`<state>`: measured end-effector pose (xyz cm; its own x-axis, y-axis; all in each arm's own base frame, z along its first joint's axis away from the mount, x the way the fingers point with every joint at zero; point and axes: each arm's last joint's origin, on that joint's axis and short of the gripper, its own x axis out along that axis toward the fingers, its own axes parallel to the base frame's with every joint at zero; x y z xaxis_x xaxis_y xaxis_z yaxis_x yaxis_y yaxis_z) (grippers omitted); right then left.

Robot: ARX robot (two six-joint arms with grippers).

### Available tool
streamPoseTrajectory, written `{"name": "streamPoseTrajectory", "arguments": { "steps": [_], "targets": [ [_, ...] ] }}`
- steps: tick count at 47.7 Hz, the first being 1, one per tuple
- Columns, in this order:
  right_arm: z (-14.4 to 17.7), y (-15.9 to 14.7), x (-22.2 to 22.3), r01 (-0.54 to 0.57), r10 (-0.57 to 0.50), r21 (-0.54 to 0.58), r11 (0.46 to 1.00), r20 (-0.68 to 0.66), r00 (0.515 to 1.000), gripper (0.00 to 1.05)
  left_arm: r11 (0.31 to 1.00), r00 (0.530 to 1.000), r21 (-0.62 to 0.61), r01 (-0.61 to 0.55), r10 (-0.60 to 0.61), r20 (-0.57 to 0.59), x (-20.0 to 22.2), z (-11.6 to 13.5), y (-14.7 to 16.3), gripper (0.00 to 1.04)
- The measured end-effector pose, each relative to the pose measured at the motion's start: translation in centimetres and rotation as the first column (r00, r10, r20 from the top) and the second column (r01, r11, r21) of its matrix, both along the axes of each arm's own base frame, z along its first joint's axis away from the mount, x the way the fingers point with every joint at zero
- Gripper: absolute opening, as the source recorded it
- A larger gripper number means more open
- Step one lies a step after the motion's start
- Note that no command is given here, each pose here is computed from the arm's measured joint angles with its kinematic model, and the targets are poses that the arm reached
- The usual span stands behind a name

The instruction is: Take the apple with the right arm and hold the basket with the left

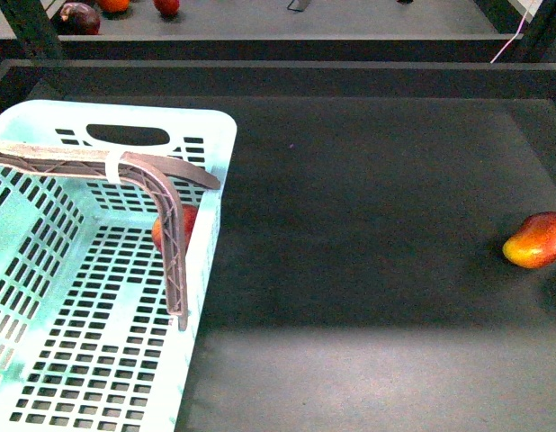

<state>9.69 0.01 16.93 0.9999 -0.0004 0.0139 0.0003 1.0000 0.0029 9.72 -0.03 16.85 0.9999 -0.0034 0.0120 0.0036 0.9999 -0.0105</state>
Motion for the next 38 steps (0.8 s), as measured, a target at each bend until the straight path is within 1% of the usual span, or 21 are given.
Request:
{"name": "streamPoseTrajectory", "arguments": {
  "steps": [19, 20, 26, 27, 37, 38],
  "targets": [
    [0.0, 0.0, 0.0, 0.0, 0.0, 0.0, 1.0, 0.0, 1.0, 0.96, 1.0, 1.0, 0.0, 0.0, 0.0, 0.0, 0.0, 0.0, 0.0, 0.03],
    [0.0, 0.0, 0.0, 0.0, 0.0, 0.0, 1.0, 0.0, 1.0, 0.96, 1.0, 1.0, 0.0, 0.0, 0.0, 0.0, 0.0, 0.0, 0.0, 0.05],
    [0.0, 0.0, 0.0, 0.0, 0.0, 0.0, 1.0, 0.0, 1.0, 0.96, 1.0, 1.0, 0.0, 0.0, 0.0, 0.0, 0.0, 0.0, 0.0, 0.28],
    [0.0, 0.0, 0.0, 0.0, 0.0, 0.0, 1.0, 0.0, 1.0, 0.96, 1.0, 1.0, 0.0, 0.0, 0.0, 0.0, 0.0, 0.0, 0.0, 0.33],
    [0.0, 0.0, 0.0, 0.0, 0.0, 0.0, 1.0, 0.0, 1.0, 0.96, 1.0, 1.0, 0.0, 0.0, 0.0, 0.0, 0.0, 0.0, 0.0, 0.71],
    [0.0, 0.0, 0.0, 0.0, 0.0, 0.0, 1.0, 0.0, 1.0, 0.96, 1.0, 1.0, 0.0, 0.0, 0.0, 0.0, 0.0, 0.0, 0.0, 0.76]
  ]
}}
